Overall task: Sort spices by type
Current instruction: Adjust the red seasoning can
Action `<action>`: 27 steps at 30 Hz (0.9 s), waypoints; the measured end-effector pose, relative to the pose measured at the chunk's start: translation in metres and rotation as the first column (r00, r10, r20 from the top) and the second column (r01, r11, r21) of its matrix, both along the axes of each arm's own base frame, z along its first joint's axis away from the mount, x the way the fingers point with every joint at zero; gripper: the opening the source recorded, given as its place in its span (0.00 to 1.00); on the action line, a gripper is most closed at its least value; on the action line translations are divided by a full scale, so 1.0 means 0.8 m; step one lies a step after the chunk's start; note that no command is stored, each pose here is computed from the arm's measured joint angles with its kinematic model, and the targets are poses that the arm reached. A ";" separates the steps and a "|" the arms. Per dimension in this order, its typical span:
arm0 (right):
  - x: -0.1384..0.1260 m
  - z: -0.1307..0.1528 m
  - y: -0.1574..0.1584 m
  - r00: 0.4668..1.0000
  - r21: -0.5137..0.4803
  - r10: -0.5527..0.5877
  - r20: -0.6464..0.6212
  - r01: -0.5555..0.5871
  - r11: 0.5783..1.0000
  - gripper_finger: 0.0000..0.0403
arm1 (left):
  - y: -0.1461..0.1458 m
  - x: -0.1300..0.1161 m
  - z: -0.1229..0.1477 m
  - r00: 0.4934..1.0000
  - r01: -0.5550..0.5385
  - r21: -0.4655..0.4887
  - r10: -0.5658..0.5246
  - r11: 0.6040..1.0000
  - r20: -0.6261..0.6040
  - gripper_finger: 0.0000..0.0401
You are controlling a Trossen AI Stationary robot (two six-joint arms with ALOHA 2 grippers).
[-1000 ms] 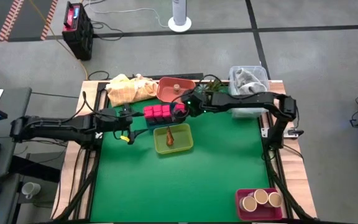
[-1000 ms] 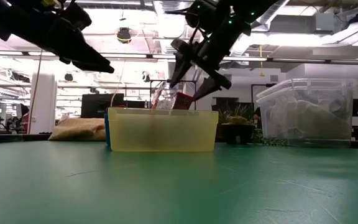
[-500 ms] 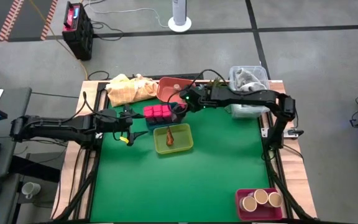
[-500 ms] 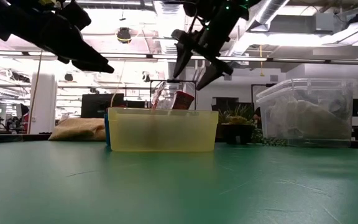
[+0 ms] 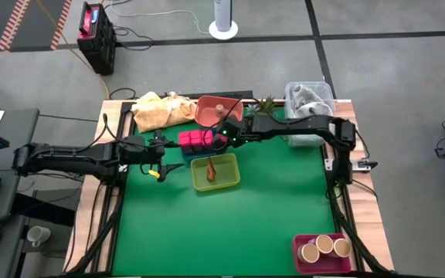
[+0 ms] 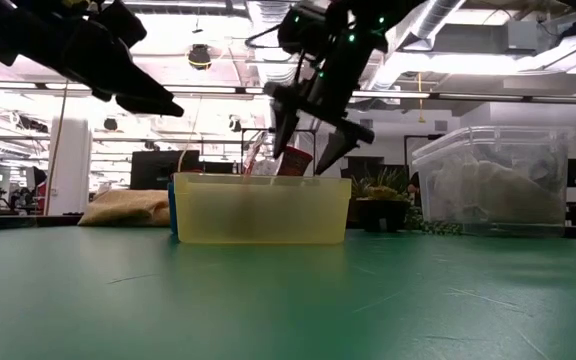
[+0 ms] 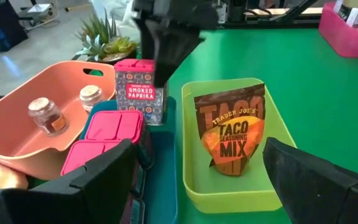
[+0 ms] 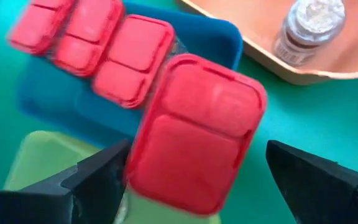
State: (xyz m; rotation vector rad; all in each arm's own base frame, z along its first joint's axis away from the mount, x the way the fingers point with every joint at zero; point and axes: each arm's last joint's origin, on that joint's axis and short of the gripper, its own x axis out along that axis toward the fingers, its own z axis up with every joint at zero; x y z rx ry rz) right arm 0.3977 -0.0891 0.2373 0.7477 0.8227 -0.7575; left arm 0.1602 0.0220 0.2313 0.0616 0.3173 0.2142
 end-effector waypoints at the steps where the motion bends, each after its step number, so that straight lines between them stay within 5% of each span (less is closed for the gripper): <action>1: 0.002 -0.004 -0.001 1.000 0.001 -0.001 -0.004 0.001 1.000 0.98 | 0.000 0.000 0.000 1.000 0.001 -0.001 -0.001 1.000 -0.001 0.84; 11: 0.008 -0.010 -0.011 0.999 0.024 0.015 0.035 -0.016 1.000 0.96 | -0.001 0.000 0.001 1.000 0.017 -0.008 -0.017 1.000 0.008 0.84; 22: 0.012 -0.003 -0.011 0.995 0.042 0.073 0.060 -0.076 0.996 0.60 | -0.001 0.000 0.001 1.000 0.018 -0.001 -0.018 1.000 0.009 0.84; 27: 0.015 0.011 -0.010 0.992 0.021 0.109 0.063 -0.110 0.994 0.60 | -0.001 0.000 0.001 1.000 0.018 -0.001 -0.018 1.000 0.009 0.84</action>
